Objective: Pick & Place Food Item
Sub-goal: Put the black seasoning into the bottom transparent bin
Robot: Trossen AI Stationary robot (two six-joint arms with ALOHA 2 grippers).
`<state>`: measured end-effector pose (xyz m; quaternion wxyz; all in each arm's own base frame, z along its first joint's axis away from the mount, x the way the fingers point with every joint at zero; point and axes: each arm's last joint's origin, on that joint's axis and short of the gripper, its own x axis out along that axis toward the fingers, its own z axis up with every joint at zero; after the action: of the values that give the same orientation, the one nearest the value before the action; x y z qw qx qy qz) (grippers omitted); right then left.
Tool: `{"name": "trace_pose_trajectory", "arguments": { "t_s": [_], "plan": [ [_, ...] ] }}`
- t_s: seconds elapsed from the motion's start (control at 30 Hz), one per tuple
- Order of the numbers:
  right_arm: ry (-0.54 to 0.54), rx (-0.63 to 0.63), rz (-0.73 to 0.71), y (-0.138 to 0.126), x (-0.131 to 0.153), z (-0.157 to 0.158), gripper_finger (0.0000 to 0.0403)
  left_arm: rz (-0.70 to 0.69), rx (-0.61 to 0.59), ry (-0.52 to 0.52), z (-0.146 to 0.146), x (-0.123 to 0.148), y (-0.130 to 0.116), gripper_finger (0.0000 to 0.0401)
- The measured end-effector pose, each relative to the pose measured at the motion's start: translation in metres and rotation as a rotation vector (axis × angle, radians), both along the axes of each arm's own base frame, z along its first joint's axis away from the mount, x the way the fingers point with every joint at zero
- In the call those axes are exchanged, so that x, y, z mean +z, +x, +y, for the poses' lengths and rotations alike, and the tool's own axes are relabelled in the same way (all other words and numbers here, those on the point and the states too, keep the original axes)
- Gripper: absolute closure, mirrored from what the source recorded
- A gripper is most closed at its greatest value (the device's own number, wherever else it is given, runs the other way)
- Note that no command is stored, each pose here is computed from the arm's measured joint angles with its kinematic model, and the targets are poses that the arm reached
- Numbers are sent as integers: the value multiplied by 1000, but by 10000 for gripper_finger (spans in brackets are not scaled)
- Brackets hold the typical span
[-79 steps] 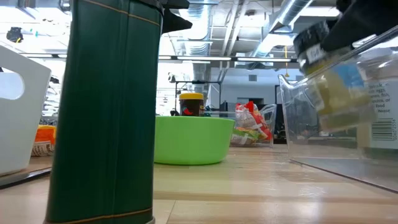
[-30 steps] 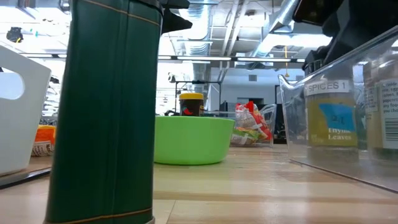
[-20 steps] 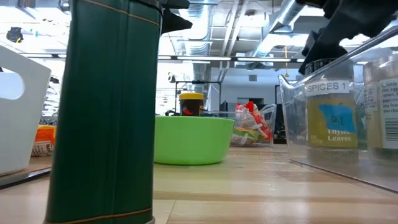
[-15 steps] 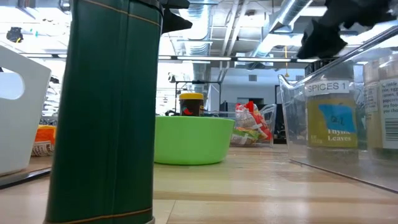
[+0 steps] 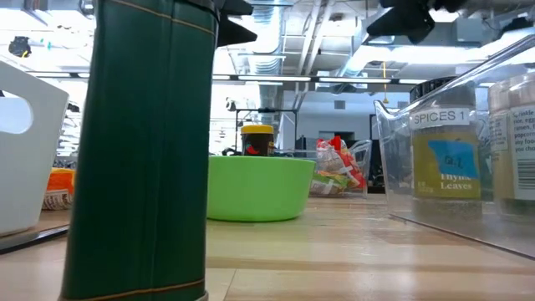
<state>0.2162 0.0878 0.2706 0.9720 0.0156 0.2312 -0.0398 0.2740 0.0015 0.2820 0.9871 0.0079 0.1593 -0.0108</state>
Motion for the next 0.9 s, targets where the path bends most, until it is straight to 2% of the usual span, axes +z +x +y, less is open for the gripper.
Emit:
{"name": "trace_pose_trajectory", "arguments": {
  "t_s": [0.17, 0.33, 0.53, 0.9],
  "plan": [
    [-17, -66, -6, 3, 2, -13, 159, 89, 34, 13, 1, -8, -3, 97],
    [-37, -122, 44, 8, -5, -26, 159, 210, 116, 49, 3, -18, -8, 100],
    [-52, -182, 88, 14, -12, -38, 159, 329, 143, 64, 4, -28, -15, 100],
    [-43, -245, 114, 21, -19, -51, 159, 358, 152, 47, 4, -34, -17, 100]
  ]
}}
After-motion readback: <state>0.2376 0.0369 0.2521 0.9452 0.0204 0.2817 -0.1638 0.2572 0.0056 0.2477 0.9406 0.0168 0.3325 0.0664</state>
